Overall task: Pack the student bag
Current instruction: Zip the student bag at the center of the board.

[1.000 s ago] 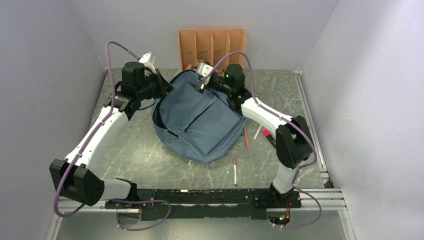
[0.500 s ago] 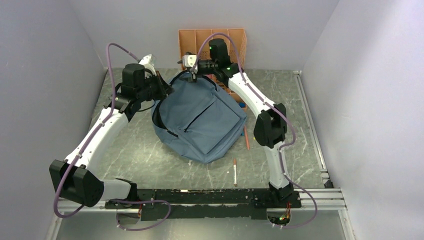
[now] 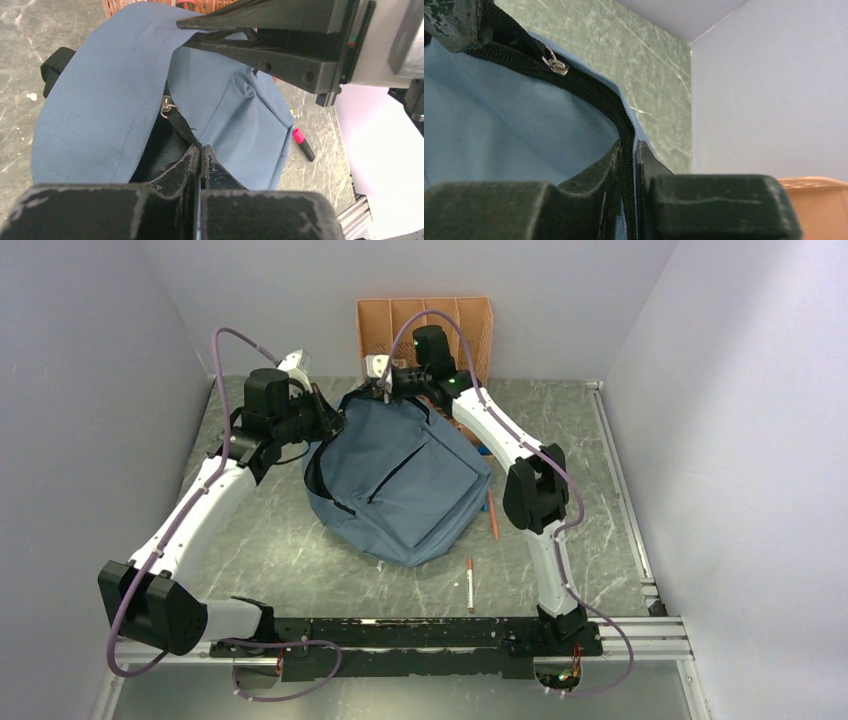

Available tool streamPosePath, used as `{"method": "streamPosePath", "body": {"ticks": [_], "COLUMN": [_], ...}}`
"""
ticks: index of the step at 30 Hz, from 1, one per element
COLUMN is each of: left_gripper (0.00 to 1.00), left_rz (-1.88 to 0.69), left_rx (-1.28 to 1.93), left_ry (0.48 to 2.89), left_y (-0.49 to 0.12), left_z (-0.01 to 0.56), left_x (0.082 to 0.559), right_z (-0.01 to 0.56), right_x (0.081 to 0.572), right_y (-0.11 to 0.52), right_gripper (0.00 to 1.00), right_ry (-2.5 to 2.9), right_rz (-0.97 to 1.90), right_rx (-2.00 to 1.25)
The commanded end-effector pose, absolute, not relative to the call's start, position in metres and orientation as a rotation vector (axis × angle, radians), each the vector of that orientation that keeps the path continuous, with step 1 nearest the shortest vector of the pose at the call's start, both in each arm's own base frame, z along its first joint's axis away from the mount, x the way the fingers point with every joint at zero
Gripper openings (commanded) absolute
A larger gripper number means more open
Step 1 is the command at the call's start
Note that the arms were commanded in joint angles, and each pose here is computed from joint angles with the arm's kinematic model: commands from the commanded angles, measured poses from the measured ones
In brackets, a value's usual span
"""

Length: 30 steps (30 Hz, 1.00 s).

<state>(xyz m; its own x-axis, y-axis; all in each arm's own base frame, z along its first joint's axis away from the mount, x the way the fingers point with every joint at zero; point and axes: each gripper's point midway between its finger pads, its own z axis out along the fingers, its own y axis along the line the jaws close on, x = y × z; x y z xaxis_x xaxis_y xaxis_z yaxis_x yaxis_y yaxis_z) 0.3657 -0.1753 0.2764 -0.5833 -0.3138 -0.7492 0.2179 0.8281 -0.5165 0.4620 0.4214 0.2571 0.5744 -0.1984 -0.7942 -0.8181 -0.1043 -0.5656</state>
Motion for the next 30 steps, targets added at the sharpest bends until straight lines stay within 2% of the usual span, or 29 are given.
{"method": "streamPosePath", "body": {"ticks": [1, 3, 16, 23, 30], "left_gripper": [0.05, 0.05, 0.05, 0.05, 0.05], "left_rz": [-0.707, -0.675, -0.578, -0.535, -0.519], "left_rx": [-0.065, -0.086, -0.132, -0.134, -0.137], "left_ry": [2.044, 2.048, 2.08, 2.099, 2.142], "left_y": [-0.169, -0.164, -0.148, -0.14, -0.136], "left_z": [0.287, 0.285, 0.275, 0.27, 0.252], "left_x": [0.36, 0.361, 0.355, 0.348, 0.338], "right_z": [0.267, 0.276, 0.337, 0.361, 0.358], "right_x": [0.466, 0.47, 0.538, 0.549, 0.554], "right_y": [0.416, 0.411, 0.326, 0.281, 0.256], "right_gripper": [0.1, 0.0, 0.0, 0.0, 0.0], "right_ry": [0.908, 0.926, 1.285, 1.377, 1.487], "right_rz": [0.621, 0.582, 0.181, 0.157, 0.146], "right_rx": [-1.561, -1.506, -0.899, -0.606, -0.433]}}
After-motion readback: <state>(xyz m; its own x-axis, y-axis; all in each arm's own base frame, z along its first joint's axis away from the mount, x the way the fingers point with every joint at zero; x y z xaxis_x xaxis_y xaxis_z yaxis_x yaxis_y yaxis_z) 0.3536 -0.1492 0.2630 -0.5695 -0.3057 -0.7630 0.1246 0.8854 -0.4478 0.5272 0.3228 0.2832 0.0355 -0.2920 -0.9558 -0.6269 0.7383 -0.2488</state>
